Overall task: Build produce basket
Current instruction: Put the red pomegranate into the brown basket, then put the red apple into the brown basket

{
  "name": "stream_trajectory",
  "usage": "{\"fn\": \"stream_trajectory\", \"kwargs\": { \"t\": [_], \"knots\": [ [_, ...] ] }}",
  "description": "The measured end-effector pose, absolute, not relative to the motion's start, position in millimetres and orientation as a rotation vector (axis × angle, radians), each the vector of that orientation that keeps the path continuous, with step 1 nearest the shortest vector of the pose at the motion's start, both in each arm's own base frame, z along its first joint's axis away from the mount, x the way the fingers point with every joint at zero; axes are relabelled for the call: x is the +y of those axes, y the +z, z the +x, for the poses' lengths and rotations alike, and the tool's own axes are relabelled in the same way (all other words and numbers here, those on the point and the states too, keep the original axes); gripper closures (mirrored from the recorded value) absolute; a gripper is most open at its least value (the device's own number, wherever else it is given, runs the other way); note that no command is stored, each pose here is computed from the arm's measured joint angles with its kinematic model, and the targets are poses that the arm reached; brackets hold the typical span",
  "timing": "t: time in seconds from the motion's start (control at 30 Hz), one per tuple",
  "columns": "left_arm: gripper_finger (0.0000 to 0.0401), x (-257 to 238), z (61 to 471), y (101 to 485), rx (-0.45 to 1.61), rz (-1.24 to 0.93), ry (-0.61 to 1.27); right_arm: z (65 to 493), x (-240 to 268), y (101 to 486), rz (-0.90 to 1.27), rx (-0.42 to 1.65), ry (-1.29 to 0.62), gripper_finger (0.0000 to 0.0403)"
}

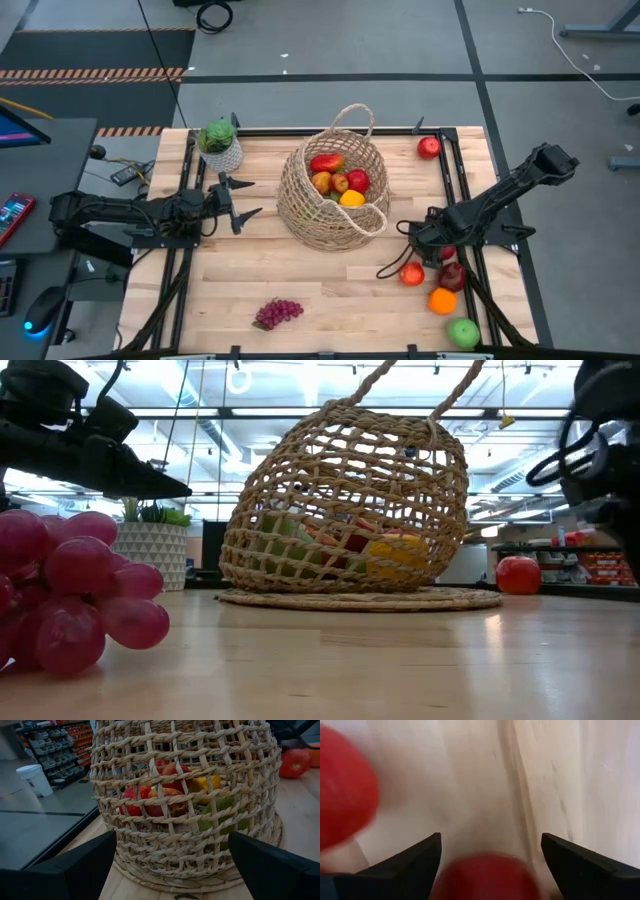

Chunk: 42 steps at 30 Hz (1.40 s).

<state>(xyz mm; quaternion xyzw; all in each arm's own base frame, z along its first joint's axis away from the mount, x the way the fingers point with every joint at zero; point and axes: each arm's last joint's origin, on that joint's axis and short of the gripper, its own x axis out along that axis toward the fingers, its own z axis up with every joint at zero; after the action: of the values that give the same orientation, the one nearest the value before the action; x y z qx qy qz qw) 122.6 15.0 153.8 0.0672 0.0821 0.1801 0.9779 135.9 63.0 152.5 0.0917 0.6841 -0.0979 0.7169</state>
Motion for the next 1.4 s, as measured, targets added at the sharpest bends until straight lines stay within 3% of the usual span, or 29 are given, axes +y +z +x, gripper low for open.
{"fn": "stream_trajectory", "kwargs": {
  "t": [0.33,0.6,0.77,0.9,1.4],
  "knots": [
    [0.0011,15.0,122.6,153.9,0.165,0.135,0.363,142.6,59.0,155.0,0.207,1.527,-0.27,0.0057],
    [0.0011,15.0,122.6,153.9,0.165,0.135,0.363,169.0,63.8,206.4,0.116,1.367,-0.262,0.0057],
    [0.0011,15.0,122.6,153.9,0.165,0.136,0.363,172.4,72.0,247.1,0.254,1.402,-0.216,0.0057],
    [0.0011,15.1,122.6,153.9,0.164,0.135,0.363,176.4,91.7,262.0,0.248,1.314,-0.101,0.0057],
    [0.0011,15.0,122.6,153.9,0.165,0.135,0.363,206.7,155.6,212.7,0.114,1.216,-0.15,0.0057]
  ]
}}
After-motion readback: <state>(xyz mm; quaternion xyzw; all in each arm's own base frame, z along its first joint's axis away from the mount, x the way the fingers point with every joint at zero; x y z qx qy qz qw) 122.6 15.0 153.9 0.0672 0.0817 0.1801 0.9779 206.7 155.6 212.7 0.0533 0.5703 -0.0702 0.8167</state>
